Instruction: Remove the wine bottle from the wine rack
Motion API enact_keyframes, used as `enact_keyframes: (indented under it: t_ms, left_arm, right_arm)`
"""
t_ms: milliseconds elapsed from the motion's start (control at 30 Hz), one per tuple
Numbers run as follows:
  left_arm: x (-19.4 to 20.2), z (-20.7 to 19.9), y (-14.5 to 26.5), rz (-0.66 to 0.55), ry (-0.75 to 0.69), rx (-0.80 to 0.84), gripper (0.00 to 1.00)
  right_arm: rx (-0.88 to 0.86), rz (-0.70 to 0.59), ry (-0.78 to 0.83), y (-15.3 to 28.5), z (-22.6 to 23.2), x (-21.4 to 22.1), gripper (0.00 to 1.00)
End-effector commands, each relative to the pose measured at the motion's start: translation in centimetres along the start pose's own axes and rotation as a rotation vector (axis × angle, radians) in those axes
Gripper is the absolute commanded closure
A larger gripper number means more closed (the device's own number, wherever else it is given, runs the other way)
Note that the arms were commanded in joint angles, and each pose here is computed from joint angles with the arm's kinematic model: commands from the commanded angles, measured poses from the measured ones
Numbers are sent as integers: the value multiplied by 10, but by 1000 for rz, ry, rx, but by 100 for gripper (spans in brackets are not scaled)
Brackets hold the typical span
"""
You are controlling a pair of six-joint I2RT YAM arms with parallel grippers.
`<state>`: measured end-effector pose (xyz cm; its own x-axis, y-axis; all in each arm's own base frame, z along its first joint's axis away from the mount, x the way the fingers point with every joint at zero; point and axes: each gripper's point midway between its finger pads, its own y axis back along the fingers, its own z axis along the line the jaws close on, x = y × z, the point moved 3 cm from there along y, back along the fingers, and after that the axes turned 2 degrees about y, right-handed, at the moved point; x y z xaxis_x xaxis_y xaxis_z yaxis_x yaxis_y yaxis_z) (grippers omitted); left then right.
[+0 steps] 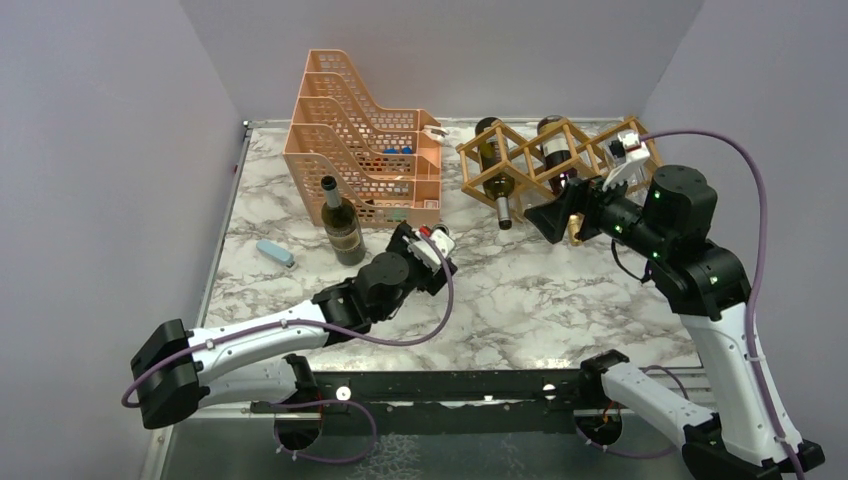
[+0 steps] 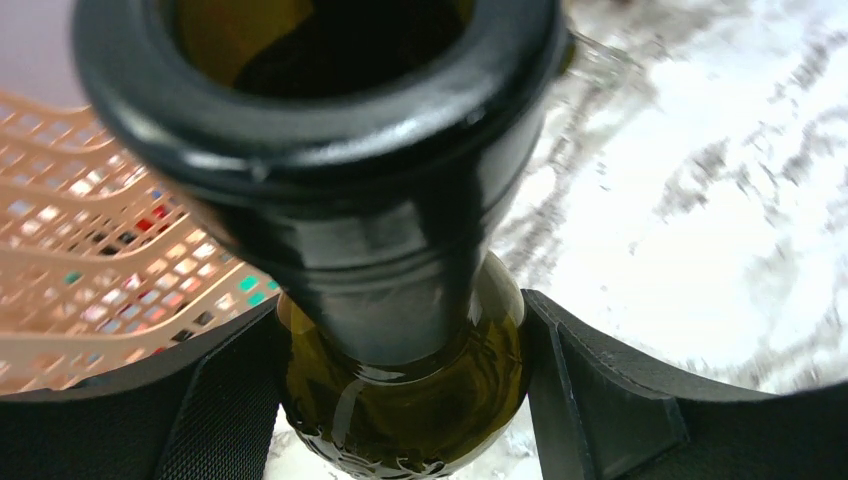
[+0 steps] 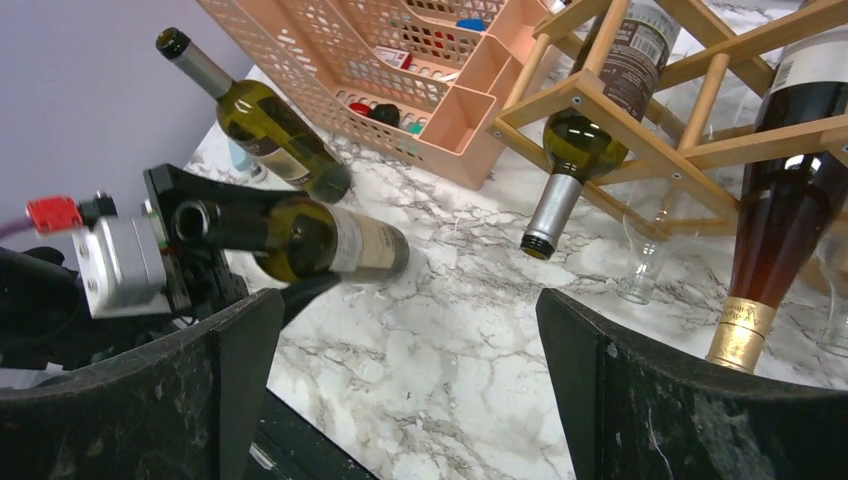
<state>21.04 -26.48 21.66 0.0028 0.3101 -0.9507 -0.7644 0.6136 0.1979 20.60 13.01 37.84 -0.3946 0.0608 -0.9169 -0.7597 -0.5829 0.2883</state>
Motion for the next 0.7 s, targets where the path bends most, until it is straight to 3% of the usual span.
enact_keyframes:
  t_ms: [0,300,667]
  left_arm:
    - [-42,45,3,-181,239,-246,77]
    - [-39,95,-2,-189,330,-473,77]
    - [-28,110,-16,-187,397,-547,77]
  right_arm:
    - [43,19,-12,-2,-8,12,0]
    - [30,61,-58,5,-6,33,0]
    - [15,70,-78,3,-4,37,0]
